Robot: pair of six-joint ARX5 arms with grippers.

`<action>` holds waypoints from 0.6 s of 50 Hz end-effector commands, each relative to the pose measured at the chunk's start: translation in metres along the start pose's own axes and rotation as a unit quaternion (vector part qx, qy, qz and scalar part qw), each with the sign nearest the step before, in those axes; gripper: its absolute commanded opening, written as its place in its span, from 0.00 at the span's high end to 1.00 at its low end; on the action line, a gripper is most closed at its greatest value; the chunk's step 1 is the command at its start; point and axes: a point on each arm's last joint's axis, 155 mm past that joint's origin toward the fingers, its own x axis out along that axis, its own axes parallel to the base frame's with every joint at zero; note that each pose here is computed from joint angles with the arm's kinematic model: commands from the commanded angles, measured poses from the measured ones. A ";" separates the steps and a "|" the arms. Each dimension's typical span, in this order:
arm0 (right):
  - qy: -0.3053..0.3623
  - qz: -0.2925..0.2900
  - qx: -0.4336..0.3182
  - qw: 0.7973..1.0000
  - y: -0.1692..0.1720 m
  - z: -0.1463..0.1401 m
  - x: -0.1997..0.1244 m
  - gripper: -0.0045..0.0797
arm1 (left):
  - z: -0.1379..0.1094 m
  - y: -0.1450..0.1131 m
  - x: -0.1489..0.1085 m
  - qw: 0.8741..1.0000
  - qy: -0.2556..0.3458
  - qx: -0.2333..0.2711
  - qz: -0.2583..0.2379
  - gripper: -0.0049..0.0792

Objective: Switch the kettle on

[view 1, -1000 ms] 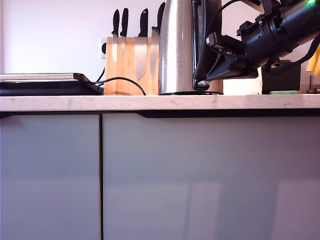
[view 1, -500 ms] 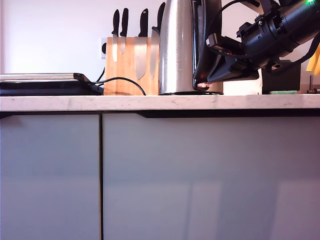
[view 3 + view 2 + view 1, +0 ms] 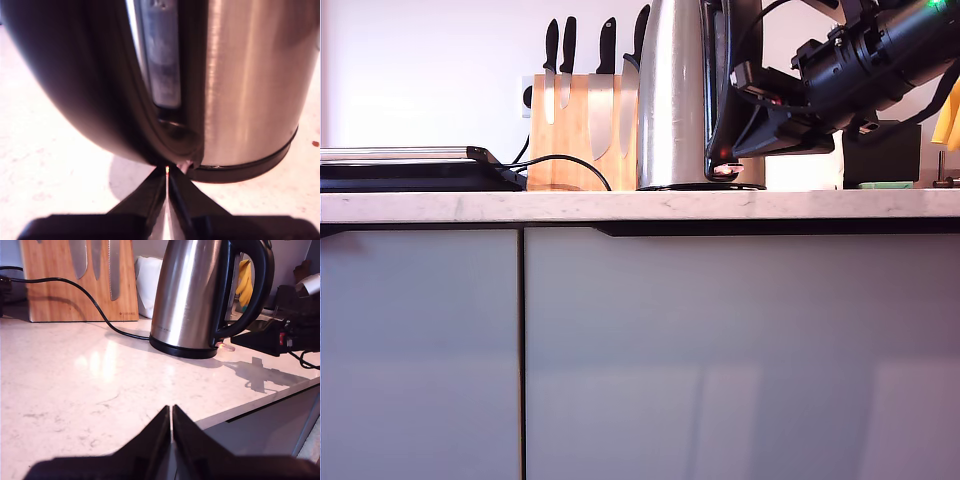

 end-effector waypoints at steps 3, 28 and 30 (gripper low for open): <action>-0.010 0.011 -0.004 1.000 0.011 0.008 -0.009 0.96 | 0.009 -0.003 0.000 1.000 -0.009 0.008 -0.004 0.96; 0.016 -0.018 -0.018 1.000 0.015 0.015 -0.045 0.96 | 0.004 0.018 -0.001 0.998 -0.001 0.025 0.051 0.95; 0.019 -0.023 -0.018 0.999 0.015 0.015 -0.049 0.96 | 0.003 0.020 -0.001 0.998 0.001 0.024 0.057 0.95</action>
